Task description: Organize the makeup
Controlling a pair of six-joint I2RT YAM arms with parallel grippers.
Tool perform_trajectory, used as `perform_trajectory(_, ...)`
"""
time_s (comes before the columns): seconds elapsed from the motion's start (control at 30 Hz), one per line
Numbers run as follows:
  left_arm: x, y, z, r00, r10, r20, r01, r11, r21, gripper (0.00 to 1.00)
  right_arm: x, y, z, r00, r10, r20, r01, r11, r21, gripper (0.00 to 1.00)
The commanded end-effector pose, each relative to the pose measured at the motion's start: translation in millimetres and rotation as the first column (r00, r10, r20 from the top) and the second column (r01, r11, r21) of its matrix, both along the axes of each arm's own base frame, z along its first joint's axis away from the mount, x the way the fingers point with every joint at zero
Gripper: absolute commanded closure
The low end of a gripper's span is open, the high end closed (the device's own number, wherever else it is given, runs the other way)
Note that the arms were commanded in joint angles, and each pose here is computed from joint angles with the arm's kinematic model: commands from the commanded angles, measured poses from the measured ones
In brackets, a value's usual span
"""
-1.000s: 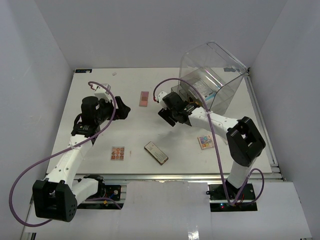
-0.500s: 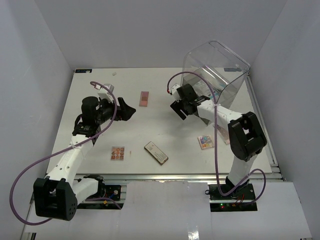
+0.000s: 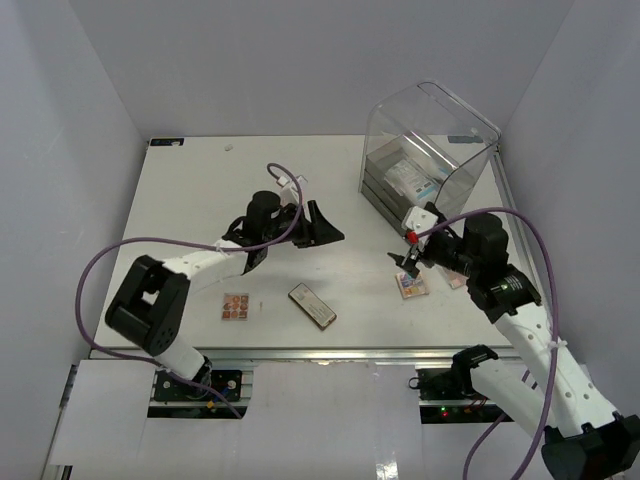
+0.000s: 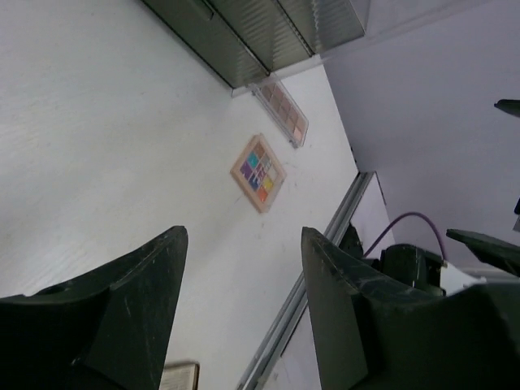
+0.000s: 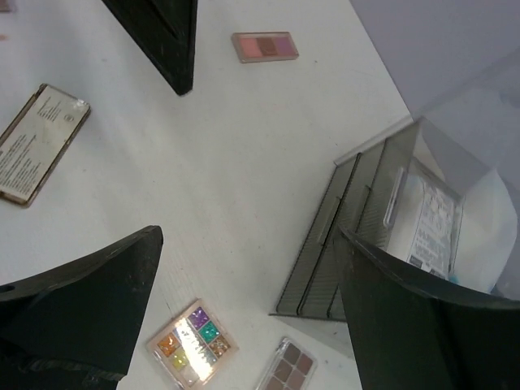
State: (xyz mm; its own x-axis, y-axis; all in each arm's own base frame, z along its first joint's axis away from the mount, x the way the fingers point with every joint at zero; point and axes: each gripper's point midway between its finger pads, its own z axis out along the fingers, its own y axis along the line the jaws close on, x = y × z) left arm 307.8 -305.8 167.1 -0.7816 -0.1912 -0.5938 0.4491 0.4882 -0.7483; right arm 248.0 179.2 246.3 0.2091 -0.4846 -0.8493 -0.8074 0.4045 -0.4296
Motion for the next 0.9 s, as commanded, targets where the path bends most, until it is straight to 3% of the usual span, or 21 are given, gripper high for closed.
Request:
perform_trajectory(0.0, 39.6, -46.1, 6.1, 0.992, 0.100, -0.076, -0.110, 0.984, -0.139, 0.32, 14.4, -29.9, 7.0, 0.990, -0.144, 0.006, 0.141, 0.980, 0.138, 0.06)
perform_trajectory(0.23, 86.5, -116.6, -34.3, 0.977, 0.139, -0.164, -0.165, 0.973, -0.159, 0.32, 8.9, -48.7, 2.1, 0.986, -0.166, -0.007, 0.164, 0.972, 0.171, 0.06)
perform_trajectory(0.6, 139.7, -158.0, -53.3, 0.957, 0.198, -0.210, -0.245, 0.943, -0.227, 0.35, 6.1, -63.2, 7.7, 0.983, -0.184, -0.008, 0.182, 0.961, 0.208, 0.05)
perform_trajectory(0.87, 152.2, -164.1, -74.9, 0.945, 0.214, -0.247, -0.272, 0.934, -0.231, 0.53, 6.6, -65.2, 8.1, 0.981, -0.193, -0.001, 0.189, 0.960, 0.207, 0.05)
